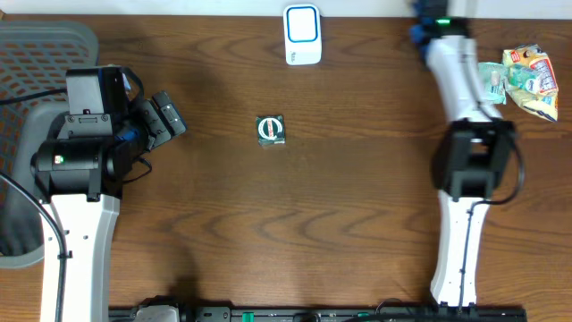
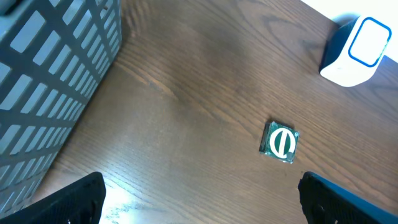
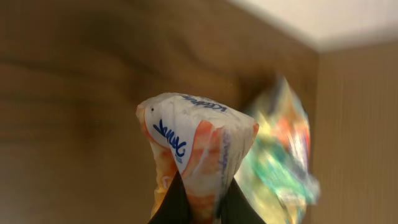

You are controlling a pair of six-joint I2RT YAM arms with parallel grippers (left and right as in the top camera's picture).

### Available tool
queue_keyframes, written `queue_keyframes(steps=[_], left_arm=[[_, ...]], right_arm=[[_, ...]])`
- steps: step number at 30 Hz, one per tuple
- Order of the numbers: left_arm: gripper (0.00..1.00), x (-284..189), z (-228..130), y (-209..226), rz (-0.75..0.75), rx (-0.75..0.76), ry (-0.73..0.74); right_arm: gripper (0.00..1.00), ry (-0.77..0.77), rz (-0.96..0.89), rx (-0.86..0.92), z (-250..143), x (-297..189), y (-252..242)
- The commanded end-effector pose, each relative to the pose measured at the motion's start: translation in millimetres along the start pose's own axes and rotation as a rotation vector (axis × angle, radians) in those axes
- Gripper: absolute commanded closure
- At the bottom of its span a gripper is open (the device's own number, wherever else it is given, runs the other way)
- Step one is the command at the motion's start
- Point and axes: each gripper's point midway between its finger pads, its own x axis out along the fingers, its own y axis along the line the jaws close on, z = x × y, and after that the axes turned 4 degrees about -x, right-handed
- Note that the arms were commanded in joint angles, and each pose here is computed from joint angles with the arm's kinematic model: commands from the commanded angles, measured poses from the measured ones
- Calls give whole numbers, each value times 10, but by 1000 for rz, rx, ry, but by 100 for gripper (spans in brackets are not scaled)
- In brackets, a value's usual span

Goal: Scan the item barcode
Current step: 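Carry the orange box to the far right pile and release it, then reach the right gripper over the green Zam-Buk tin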

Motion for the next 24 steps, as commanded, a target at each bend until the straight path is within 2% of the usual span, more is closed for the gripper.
queue_keyframes(steps=[1,3,7,9,12,15,18,21,24], left_arm=[[2,-24,42,18,7,8,-15],[2,-24,41,18,7,8,-14],[2,-24,41,18,7,8,-14],[2,-24,42,18,7,8,-15],[2,-24,41,18,7,8,-14],[2,-24,42,18,7,8,-15],[2,-24,42,17,6,8,-15],[2,-24,41,18,7,8,-14],[2,-24,42,17,6,8,-15]], right_arm=[[99,75,-75,195,-321,72,-620],[99,129,-96,217,-542,203,-827],[99,165,-99,244,-725,321,-992],[82,162,-71,256,-748,358,-986],[50,160,-52,266,-763,382,-984],[42,153,-38,267,-747,383,-958],[26,128,44,266,-693,386,-820],[24,58,243,268,-530,338,-483],[24,-58,541,275,-257,119,-5]])
